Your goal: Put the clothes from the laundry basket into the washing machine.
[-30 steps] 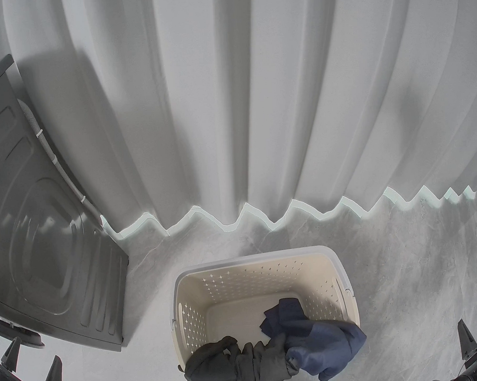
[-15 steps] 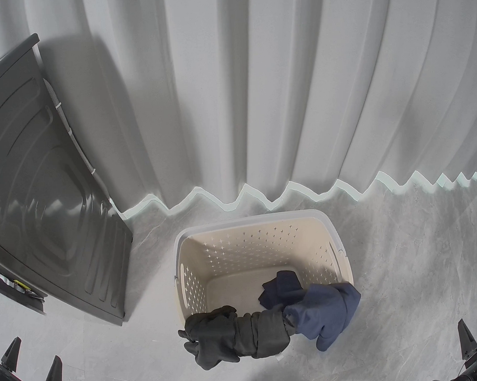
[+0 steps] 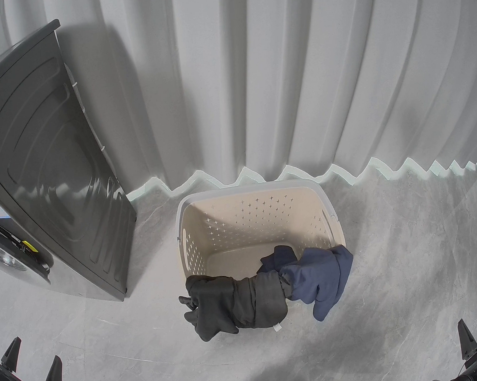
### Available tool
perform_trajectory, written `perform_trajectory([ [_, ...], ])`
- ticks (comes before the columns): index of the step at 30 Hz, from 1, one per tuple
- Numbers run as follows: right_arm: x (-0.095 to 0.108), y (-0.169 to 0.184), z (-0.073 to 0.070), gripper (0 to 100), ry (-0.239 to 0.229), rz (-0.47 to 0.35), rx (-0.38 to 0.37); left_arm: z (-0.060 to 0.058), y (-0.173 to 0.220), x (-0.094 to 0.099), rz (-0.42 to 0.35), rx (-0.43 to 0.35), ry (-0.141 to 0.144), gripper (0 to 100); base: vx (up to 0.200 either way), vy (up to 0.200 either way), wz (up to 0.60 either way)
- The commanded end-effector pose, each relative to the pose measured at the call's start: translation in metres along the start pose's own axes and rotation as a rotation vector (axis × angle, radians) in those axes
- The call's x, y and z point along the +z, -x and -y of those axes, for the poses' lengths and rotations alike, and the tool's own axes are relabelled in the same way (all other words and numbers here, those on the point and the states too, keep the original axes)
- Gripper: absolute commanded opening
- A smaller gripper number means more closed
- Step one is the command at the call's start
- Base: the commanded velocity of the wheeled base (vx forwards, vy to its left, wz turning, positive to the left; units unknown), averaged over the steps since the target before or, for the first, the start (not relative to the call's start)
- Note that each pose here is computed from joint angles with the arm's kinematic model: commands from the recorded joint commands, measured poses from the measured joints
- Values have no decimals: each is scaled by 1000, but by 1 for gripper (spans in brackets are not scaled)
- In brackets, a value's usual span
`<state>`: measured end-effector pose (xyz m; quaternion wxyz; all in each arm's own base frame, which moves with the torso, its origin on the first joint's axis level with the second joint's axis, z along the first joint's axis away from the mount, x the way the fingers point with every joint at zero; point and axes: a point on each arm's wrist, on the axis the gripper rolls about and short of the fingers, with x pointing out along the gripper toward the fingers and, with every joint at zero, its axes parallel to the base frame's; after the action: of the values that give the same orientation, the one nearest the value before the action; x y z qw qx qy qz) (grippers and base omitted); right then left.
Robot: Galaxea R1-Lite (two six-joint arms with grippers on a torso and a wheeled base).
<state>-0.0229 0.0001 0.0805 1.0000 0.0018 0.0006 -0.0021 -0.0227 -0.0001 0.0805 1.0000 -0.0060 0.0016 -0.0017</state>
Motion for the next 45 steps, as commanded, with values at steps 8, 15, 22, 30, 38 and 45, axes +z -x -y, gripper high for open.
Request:
perform_trajectory([
  [8,-5,0,0,100,1,-3,0,0,0,-4,3,-3,5,100,0,125,0],
  [15,-5,0,0,100,-1,-3,0,0,0,-4,3,-3,5,100,0,200,0],
  [22,-5,0,0,100,-1,-3,0,0,0,-4,3,-3,5,100,0,200,0],
  [30,-5,0,0,100,-1,-3,0,0,0,-4,3,-3,5,100,0,200,0],
  [38,-5,0,0,100,1,-3,0,0,0,-4,3,-4,5,100,0,200,0],
  [45,-5,0,0,100,1,-3,1,0,0,-4,3,-4,5,100,0,200,0],
])
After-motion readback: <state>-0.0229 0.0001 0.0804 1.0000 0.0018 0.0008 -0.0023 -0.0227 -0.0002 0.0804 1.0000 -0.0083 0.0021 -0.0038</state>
